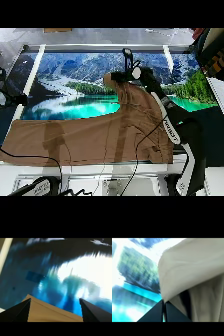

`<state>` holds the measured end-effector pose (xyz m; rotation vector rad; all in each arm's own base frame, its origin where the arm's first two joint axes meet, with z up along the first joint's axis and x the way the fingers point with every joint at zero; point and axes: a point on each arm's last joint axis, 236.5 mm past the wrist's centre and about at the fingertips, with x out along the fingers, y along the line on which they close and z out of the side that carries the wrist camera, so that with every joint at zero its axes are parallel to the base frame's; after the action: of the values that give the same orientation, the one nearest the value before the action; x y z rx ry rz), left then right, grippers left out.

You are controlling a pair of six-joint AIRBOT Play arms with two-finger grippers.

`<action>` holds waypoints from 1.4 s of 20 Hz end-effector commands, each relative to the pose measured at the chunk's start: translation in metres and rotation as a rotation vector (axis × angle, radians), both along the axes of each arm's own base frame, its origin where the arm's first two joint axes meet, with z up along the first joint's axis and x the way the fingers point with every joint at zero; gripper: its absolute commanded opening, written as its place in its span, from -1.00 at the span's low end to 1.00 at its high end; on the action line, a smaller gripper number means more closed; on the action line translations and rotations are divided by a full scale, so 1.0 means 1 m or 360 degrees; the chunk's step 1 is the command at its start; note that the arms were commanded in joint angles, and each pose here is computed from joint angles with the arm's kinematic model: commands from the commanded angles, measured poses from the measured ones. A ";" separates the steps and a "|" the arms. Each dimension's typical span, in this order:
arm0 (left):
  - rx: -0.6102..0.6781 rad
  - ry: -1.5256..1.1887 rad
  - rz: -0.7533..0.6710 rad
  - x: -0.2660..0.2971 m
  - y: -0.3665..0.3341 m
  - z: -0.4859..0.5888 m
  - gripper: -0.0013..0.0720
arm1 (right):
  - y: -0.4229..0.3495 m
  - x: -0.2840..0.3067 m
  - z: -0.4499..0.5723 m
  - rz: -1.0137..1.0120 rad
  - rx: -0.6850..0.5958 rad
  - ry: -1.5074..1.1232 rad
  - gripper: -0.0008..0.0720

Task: Fold the clothes and pants, and hang the long-sleeved shirts on hangers.

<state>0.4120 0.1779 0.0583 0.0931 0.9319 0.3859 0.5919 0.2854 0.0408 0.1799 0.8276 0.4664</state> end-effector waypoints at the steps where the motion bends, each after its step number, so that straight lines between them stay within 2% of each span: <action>1: -0.0116 -0.0038 0.0013 0.004 -0.012 -0.003 0.93 | -0.001 -0.007 0.069 0.0006 0.0067 -0.0151 -0.88; 8: -0.0226 -0.0068 0.0026 0.007 -0.024 -0.005 0.93 | -0.012 -0.026 0.181 -0.0016 0.0176 -0.0454 -0.88; 11: -0.0436 -0.0108 0.0032 0.012 -0.050 -0.009 0.93 | -0.033 -0.035 0.170 -0.0010 0.0035 -0.0368 -0.88; 15: -0.0517 -0.0060 -0.0081 0.016 -0.089 -0.014 0.92 | -0.103 -0.070 0.068 -0.0040 -0.0310 0.0211 -0.88; 18: -0.0708 0.0020 -0.0261 0.017 -0.158 -0.028 0.92 | -0.134 -0.100 -0.008 -0.0093 -0.0374 0.0566 -0.88; 21: -0.0916 0.0151 -0.0518 0.011 -0.252 -0.050 0.92 | -0.141 -0.115 -0.037 -0.0098 -0.0405 0.0685 -0.88; 24: -0.1088 0.0260 -0.0697 0.001 -0.343 -0.074 0.92 | -0.142 -0.109 -0.018 -0.0128 -0.0384 0.0583 -0.88; 28: -0.1396 0.0206 -0.0736 0.000 -0.448 -0.095 0.92 | -0.156 -0.102 0.015 -0.0195 -0.0386 0.0404 -0.88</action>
<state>0.4159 -0.1961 -0.0266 -0.3368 1.1239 -0.3930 0.4855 0.1387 0.0389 0.0674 1.1798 0.2494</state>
